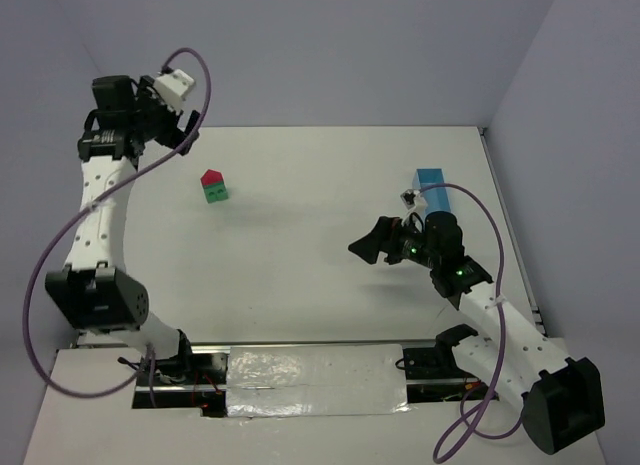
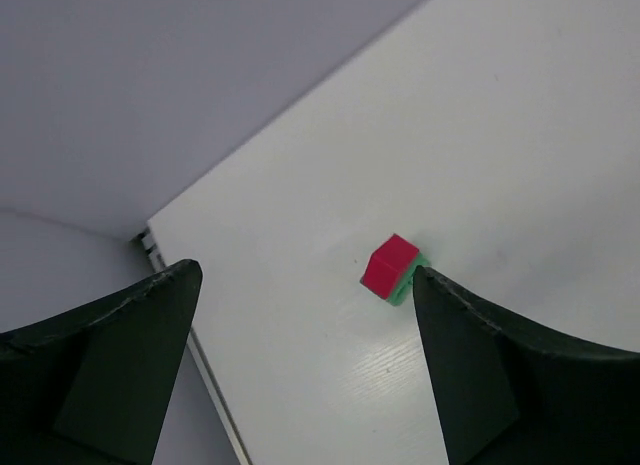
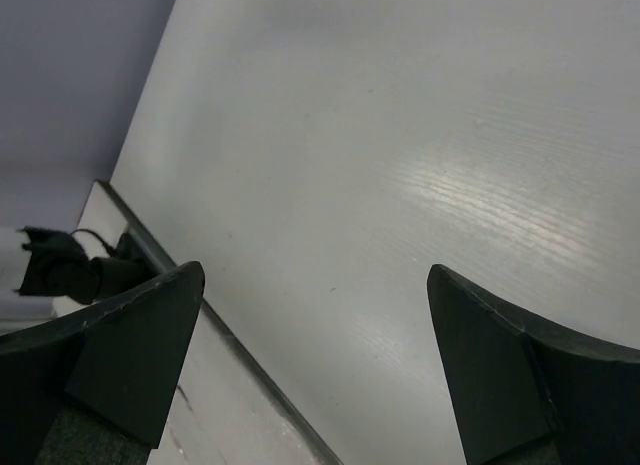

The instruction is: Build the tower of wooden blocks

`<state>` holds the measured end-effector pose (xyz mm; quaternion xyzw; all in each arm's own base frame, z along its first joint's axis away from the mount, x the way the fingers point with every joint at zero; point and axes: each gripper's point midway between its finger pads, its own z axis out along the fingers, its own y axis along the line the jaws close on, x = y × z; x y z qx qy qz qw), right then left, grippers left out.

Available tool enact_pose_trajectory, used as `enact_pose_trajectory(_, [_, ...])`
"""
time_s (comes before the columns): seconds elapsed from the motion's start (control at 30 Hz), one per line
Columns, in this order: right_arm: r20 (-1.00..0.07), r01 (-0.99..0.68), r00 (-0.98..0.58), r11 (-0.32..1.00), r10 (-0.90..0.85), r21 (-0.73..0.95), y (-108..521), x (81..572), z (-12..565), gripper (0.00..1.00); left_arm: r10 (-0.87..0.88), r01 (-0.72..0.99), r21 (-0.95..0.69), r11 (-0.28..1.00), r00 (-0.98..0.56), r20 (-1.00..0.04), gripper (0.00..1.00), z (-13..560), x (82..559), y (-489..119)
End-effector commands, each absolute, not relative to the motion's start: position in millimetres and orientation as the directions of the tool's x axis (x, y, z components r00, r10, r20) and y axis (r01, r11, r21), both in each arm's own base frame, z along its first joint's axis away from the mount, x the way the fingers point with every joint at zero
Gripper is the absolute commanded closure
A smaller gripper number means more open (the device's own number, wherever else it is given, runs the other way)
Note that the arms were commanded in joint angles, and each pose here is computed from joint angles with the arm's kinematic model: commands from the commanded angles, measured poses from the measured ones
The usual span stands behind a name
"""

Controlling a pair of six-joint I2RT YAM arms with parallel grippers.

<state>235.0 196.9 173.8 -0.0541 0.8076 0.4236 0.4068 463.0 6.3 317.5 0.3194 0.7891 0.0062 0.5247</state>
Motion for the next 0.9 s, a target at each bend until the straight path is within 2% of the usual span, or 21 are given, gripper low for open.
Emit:
enact_pose_trajectory(0.0, [-0.773,-0.392,-0.57,0.734,0.279,0.554,175,253,188,0.0,0.223,0.151,0.19,0.97,-0.242,-0.944,0.0,376,446,29])
enact_pose_trajectory(0.03, [-0.799,-0.341,-0.527,0.789,0.289,0.511,162,263,190,0.0,0.121,0.088,0.104,0.991,-0.218,-0.968,0.01,393,427,28])
enact_pose_trajectory(0.1, [-0.824,-0.271,-0.48,0.842,0.302,0.467,142,266,203,0.0,0.039,0.013,0.037,0.999,-0.247,-0.968,0.0,377,405,33])
enact_pose_trajectory(0.13, [-0.836,-0.234,-0.45,0.862,0.315,0.45,132,267,211,0.0,-0.068,-0.105,-0.05,0.993,-0.174,-0.982,0.0,396,376,41])
enact_pose_trajectory(0.17, [-0.852,-0.171,-0.404,0.887,0.335,0.429,116,266,227,0.0,-0.109,-0.185,-0.07,0.98,-0.212,-0.971,0.01,364,364,51])
enact_pose_trajectory(0.2, [-0.86,-0.133,-0.378,0.899,0.343,0.417,106,264,233,0.0,-0.138,-0.278,-0.103,0.955,-0.109,-0.984,0.01,383,332,62])
enact_pose_trajectory(0.23, [-0.869,-0.112,-0.348,0.905,0.352,0.411,98,262,243,0.0,-0.16,-0.334,-0.103,0.937,-0.146,-0.976,0.01,350,317,69])
enact_pose_trajectory(0.3, [-0.893,-0.059,-0.285,0.923,0.349,0.38,78,253,262,0.0,-0.166,-0.395,-0.124,0.91,-0.072,-0.984,0.01,349,277,75])
enact_pose_trajectory(0.37, [-0.908,-0.029,-0.256,0.936,0.332,0.351,65,243,271,0.0,-0.156,-0.441,-0.098,0.892,-0.098,-0.983,0.0,310,257,78])
enact_pose_trajectory(0.6, [-0.918,-0.033,-0.252,0.945,0.306,0.324,52,213,279,0.0,-0.186,-0.376,-0.153,0.914,-0.052,-0.981,0.01,263,205,57])
enact_pose_trajectory(0.87, [-0.938,-0.042,-0.154,0.947,0.31,0.32,38,191,299,0.0,-0.2,-0.343,-0.177,0.922,-0.032,-0.979,0.0,268,201,49])
